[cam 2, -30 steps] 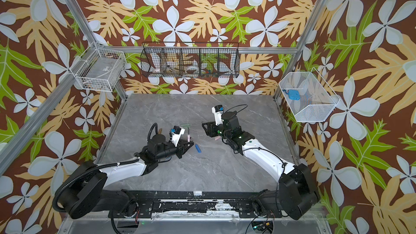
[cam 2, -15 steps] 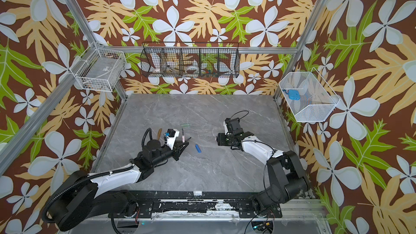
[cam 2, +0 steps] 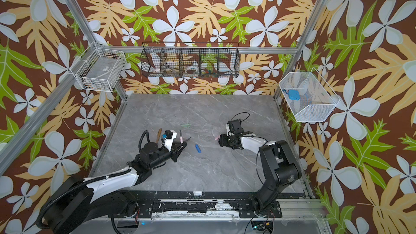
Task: Insert the pens into the pen caps
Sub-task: 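Open the right gripper and move it to the pink cap while left holds pen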
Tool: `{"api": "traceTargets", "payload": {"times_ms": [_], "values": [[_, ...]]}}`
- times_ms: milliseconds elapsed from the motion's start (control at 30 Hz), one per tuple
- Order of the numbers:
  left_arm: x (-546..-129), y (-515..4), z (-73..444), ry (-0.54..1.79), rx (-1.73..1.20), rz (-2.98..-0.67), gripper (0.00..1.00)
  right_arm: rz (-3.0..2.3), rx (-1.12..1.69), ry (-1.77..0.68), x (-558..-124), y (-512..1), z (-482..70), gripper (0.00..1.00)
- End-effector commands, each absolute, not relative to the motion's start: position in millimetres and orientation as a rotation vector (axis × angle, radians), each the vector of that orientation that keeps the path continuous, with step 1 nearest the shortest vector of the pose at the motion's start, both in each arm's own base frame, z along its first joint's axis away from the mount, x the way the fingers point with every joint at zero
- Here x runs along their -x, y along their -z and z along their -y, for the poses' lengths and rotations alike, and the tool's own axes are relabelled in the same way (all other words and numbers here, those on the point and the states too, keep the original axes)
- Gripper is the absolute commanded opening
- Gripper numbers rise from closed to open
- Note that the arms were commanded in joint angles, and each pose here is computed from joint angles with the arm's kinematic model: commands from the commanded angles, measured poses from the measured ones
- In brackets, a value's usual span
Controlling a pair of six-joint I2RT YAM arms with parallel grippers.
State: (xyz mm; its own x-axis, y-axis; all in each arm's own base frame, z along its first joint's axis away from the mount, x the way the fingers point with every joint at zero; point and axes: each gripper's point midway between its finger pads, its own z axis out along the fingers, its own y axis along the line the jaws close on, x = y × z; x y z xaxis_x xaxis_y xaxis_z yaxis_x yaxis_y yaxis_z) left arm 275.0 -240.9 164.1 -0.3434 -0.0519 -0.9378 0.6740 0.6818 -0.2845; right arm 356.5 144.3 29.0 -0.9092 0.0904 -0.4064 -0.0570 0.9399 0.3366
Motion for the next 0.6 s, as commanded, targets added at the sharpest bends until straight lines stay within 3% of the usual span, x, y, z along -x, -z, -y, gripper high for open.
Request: {"api": "traceTargets", "payload": {"times_ms": [0,567], "values": [[-277,-170,240,0.800,-0.495,-1.745,0.00,-2.629,-0.017,-0.545,-364,-31,-154,0.65],[-279,-164,244,0.812,-0.499,-1.779,0.00,-2.612,0.122,-0.735,-414,-32,-209,0.66]]}}
